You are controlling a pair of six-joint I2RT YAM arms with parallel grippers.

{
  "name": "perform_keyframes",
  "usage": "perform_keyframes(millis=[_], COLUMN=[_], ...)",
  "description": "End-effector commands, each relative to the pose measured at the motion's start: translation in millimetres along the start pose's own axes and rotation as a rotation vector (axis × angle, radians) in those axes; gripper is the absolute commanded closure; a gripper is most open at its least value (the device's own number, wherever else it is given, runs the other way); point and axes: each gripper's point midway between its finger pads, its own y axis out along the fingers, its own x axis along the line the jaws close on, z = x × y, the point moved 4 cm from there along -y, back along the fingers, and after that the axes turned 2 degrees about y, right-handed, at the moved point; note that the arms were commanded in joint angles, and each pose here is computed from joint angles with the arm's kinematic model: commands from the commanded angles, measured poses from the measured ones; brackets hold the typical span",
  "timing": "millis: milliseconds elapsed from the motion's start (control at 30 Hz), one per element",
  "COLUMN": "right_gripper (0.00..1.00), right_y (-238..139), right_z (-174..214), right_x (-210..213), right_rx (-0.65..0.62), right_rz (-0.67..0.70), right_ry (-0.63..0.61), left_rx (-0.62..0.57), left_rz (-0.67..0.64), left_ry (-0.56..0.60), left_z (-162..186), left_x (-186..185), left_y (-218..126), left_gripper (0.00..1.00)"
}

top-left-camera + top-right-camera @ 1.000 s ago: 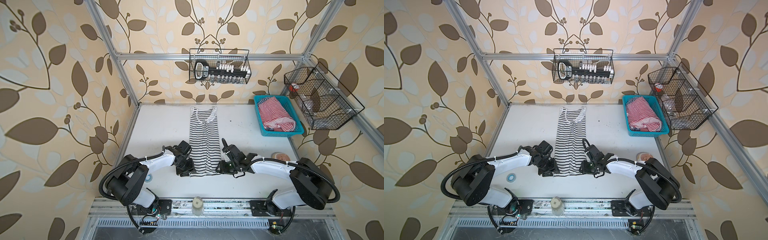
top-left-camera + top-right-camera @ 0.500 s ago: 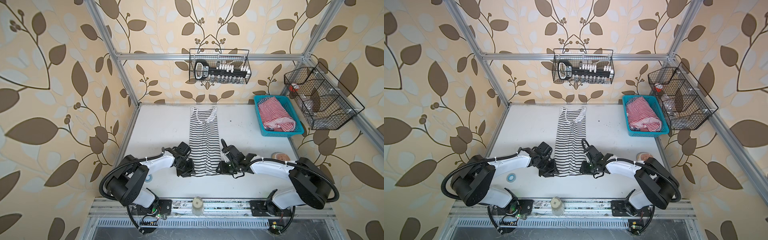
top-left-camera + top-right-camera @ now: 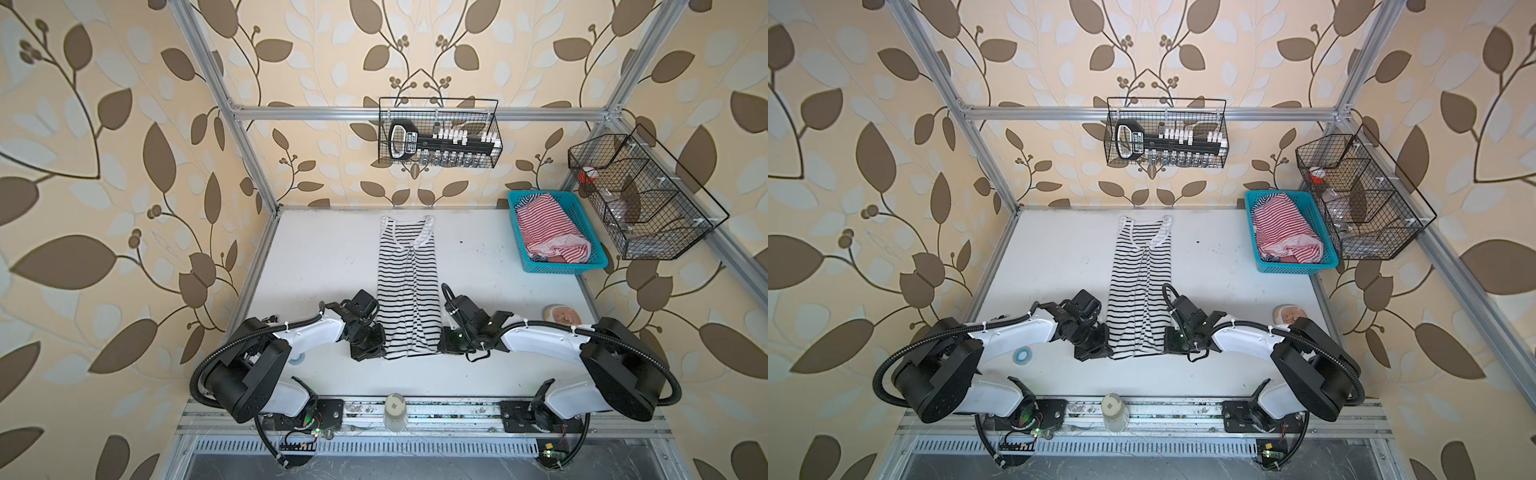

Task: Fold and stack the tank tops
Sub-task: 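Lower both grippers to the hem nearest the robot and grasp it, then lift the hem with both grippers and fold it toward the neckline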

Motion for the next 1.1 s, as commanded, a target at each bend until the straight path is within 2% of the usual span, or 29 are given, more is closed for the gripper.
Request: perform_keyframes(millis=[0, 200, 467, 667, 1067], right_gripper=[1.0, 1.0, 1.0, 1.0, 1.0], right_y=[-2, -21, -47, -60, -75], right_z=[25, 19, -10, -42, -116], right_x=[-27, -13, 8, 12, 22], right_rx=[0.061, 0.019, -0.045, -0.088, -0.122], right_rz=[0.13, 0.085, 0.081, 0.05, -0.041], right_ry=[0.033, 0.019, -0.04, -0.029, -0.032], left_rx=[0.006, -0.055, -0.122, -0.16, -0.235], left_rz=[-0.057, -0.04, -0.065, -0.104, -0.053], left_ry=[-0.013, 0.03, 0.113, 0.154, 0.139], left_z=[12, 7, -14, -33, -90], left_x=[12, -6, -37, -53, -83], left_y=[-7, -31, -57, -70, -96], left_gripper=[1.0, 1.0, 1.0, 1.0, 1.0])
